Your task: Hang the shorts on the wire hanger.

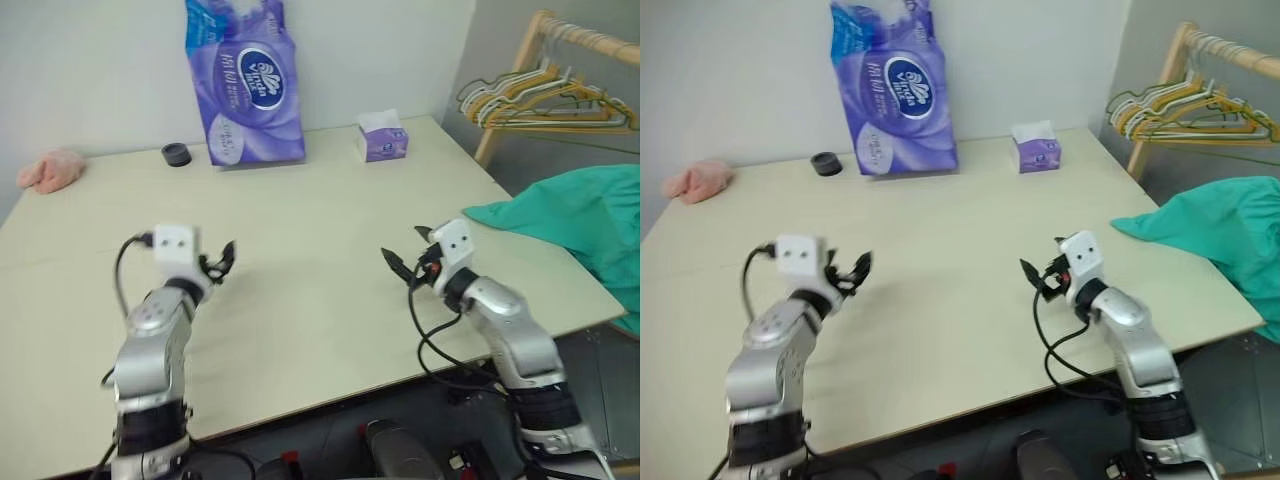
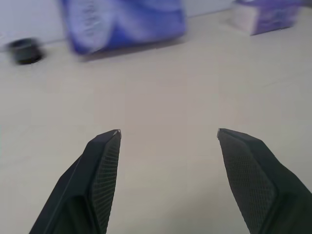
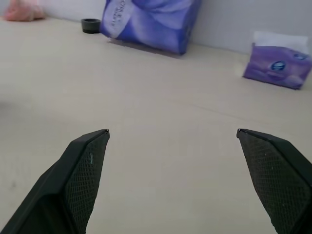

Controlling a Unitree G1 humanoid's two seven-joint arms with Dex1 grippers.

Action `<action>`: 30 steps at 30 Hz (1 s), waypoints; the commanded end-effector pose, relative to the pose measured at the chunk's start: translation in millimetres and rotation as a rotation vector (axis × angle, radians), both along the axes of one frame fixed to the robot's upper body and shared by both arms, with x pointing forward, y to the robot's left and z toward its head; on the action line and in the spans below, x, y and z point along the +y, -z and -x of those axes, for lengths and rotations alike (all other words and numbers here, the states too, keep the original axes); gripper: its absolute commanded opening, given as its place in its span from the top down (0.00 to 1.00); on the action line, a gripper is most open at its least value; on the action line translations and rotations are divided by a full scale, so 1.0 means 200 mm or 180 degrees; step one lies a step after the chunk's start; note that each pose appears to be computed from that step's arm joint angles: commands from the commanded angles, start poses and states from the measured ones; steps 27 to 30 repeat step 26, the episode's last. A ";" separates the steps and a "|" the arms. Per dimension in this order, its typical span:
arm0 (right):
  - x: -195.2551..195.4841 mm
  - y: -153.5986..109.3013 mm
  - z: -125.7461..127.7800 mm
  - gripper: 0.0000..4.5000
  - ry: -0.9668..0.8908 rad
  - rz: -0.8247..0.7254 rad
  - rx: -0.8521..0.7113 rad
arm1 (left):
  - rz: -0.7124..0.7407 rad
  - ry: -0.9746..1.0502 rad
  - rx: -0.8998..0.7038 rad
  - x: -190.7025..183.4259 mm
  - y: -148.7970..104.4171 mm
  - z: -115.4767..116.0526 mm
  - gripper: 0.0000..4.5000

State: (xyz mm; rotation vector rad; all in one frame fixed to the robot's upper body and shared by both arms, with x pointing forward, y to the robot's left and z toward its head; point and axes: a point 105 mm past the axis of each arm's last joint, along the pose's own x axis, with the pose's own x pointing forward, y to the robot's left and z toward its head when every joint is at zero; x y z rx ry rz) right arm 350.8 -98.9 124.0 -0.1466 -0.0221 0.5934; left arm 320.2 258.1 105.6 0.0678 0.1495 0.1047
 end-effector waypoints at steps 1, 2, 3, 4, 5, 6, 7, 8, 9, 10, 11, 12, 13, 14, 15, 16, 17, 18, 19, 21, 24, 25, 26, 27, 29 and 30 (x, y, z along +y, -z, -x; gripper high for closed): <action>0.10 -0.05 -0.03 0.01 -0.0136 -0.0096 -0.0217 | -0.0068 -0.0343 -0.0063 0.07 0.01 0.09 0.26; 0.11 -0.04 -0.04 0.01 -0.0156 -0.0090 -0.0217 | -0.0089 -0.0350 -0.0050 0.07 0.02 0.09 0.26; 0.12 -0.02 -0.04 0.01 -0.0182 -0.0098 -0.0201 | -0.0114 -0.0345 -0.0044 0.08 0.03 0.10 0.26; 0.13 0.00 -0.04 0.01 -0.0200 -0.0104 -0.0176 | -0.0164 -0.0334 -0.0057 0.08 0.03 0.10 0.26; 0.14 0.02 -0.04 0.01 -0.0210 -0.0101 -0.0162 | -0.0163 -0.0327 -0.0061 0.08 0.04 0.09 0.26; 0.14 0.03 -0.04 0.01 -0.0239 -0.0096 -0.0147 | -0.0176 -0.0293 -0.0089 0.08 0.03 0.08 0.26; 0.15 0.04 -0.04 0.01 -0.0255 -0.0089 -0.0141 | -0.0201 -0.0266 -0.0114 0.08 0.03 0.08 0.26; 0.15 0.06 -0.04 0.01 -0.0255 -0.0102 -0.0117 | -0.0200 -0.0227 -0.0131 0.07 0.03 0.07 0.26; 0.14 0.07 -0.04 0.01 -0.0249 -0.0124 -0.0096 | -0.0200 -0.0192 -0.0144 0.06 0.02 0.06 0.26; 0.14 0.08 -0.04 0.01 -0.0244 -0.0139 -0.0075 | -0.0197 -0.0180 -0.0155 0.06 0.02 0.05 0.26; 0.13 0.09 -0.04 0.01 -0.0245 -0.0130 -0.0063 | -0.0193 -0.0179 -0.0167 0.06 0.01 0.04 0.26; 0.13 0.10 -0.04 0.01 -0.0248 -0.0121 -0.0059 | -0.0195 -0.0172 -0.0179 0.06 0.01 0.04 0.26; 0.12 0.10 -0.04 0.01 -0.0251 -0.0113 -0.0059 | -0.0197 -0.0166 -0.0188 0.06 0.01 0.03 0.26; 0.12 0.10 -0.04 0.01 -0.0255 -0.0108 -0.0059 | -0.0221 -0.0146 -0.0199 0.06 0.00 0.03 0.26; 0.12 0.10 -0.04 0.01 -0.0265 -0.0099 -0.0059 | -0.0232 -0.0161 -0.0201 0.07 0.00 0.03 0.26; 0.12 0.10 -0.04 0.01 -0.0275 -0.0093 -0.0060 | -0.0237 -0.0170 -0.0201 0.07 0.00 0.03 0.26; 0.12 0.10 -0.04 0.01 -0.0293 -0.0074 -0.0068 | -0.0243 -0.0169 -0.0200 0.07 0.00 0.03 0.26; 0.11 0.10 -0.04 0.01 -0.0303 -0.0059 -0.0081 | -0.0242 -0.0158 -0.0202 0.06 0.00 0.03 0.26; 0.11 0.09 -0.04 0.01 -0.0302 -0.0062 -0.0087 | -0.0246 -0.0142 -0.0211 0.05 0.00 0.02 0.26; 0.11 0.09 -0.03 0.01 -0.0296 -0.0069 -0.0091 | -0.0217 -0.0135 -0.0219 0.03 0.00 0.03 0.26; 0.12 0.10 -0.01 0.01 -0.0304 -0.0083 -0.0068 | -0.0199 -0.0145 -0.0253 0.01 0.00 0.03 0.26; 0.12 0.11 -0.01 0.01 -0.0310 -0.0081 -0.0062 | -0.0202 -0.0160 -0.0276 0.01 0.00 0.03 0.26; 0.13 0.12 0.00 0.01 -0.0314 -0.0083 -0.0054 | -0.0177 -0.0145 -0.0315 0.01 -0.01 0.04 0.26; 0.13 0.12 0.00 0.01 -0.0314 -0.0083 -0.0054 | -0.0177 -0.0145 -0.0315 0.01 -0.01 0.04 0.26; 0.13 0.12 0.00 0.01 -0.0314 -0.0083 -0.0054 | -0.0177 -0.0145 -0.0315 0.01 -0.01 0.04 0.26; 0.13 0.12 0.00 0.01 -0.0314 -0.0083 -0.0054 | -0.0177 -0.0145 -0.0315 0.01 -0.01 0.04 0.26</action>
